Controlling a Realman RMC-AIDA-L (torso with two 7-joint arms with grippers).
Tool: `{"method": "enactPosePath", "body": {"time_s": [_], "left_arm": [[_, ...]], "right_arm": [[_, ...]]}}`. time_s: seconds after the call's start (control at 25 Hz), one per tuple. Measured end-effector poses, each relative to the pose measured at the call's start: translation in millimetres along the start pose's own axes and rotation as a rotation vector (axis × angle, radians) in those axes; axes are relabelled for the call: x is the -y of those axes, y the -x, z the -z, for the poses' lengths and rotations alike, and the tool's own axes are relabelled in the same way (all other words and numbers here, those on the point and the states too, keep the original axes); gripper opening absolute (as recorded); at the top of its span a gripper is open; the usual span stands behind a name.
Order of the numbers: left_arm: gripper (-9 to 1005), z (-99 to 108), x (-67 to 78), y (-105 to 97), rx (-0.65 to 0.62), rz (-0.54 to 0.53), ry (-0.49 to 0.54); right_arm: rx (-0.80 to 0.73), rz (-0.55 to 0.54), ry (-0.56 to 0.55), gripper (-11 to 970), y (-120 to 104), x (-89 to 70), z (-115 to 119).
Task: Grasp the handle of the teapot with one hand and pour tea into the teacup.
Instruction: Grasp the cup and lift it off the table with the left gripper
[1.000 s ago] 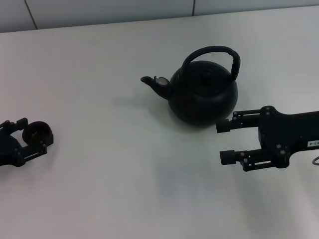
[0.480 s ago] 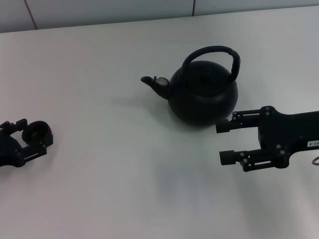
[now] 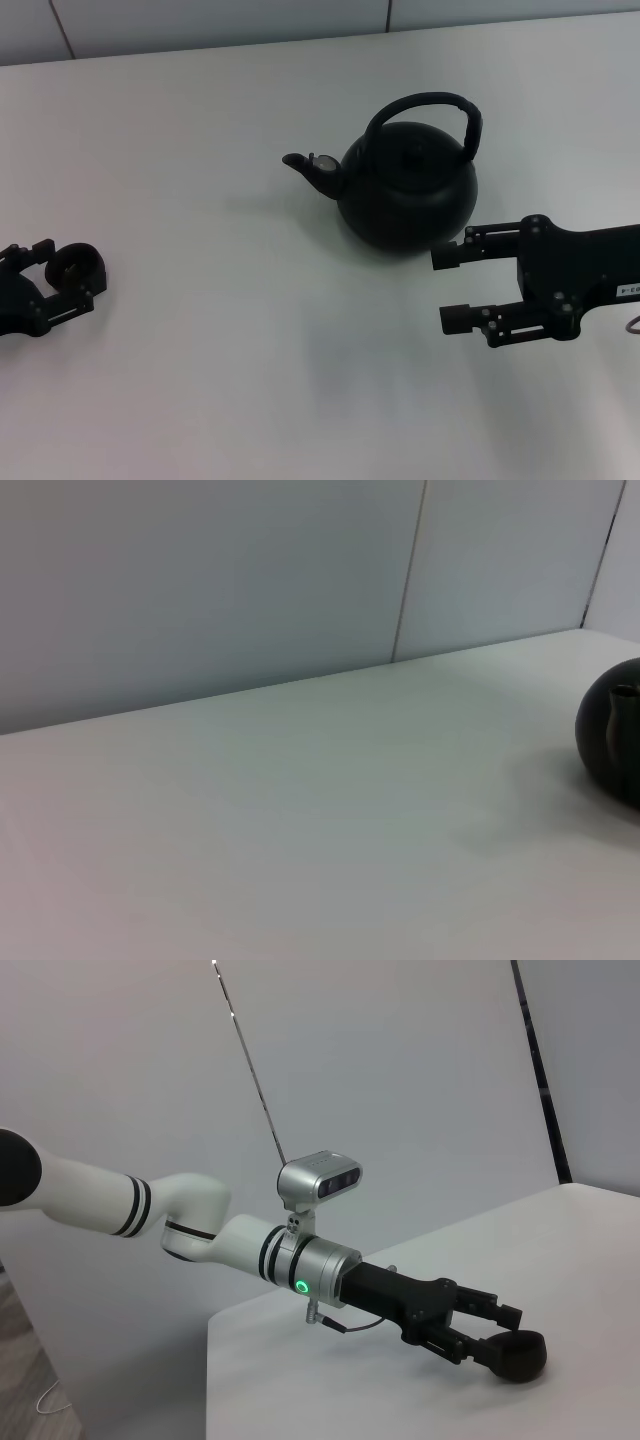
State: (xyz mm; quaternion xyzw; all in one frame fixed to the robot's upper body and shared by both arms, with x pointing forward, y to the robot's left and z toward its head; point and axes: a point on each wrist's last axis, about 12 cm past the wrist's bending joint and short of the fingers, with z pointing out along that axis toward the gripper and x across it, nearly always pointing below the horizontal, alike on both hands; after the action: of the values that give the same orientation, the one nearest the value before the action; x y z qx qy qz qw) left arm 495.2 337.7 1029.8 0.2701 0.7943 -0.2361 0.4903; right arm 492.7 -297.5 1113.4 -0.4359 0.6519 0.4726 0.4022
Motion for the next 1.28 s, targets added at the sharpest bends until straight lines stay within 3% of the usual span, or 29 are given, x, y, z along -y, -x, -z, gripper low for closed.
{"method": "enactPosePath", "body": {"time_s": [1.28], "left_arm": [[864,0.3,-0.4,-1.1,-0.006,0.000,0.005]], "right_arm": [[-0.007,0.004,0.004,714,2.2,1.6,-0.8]]}}
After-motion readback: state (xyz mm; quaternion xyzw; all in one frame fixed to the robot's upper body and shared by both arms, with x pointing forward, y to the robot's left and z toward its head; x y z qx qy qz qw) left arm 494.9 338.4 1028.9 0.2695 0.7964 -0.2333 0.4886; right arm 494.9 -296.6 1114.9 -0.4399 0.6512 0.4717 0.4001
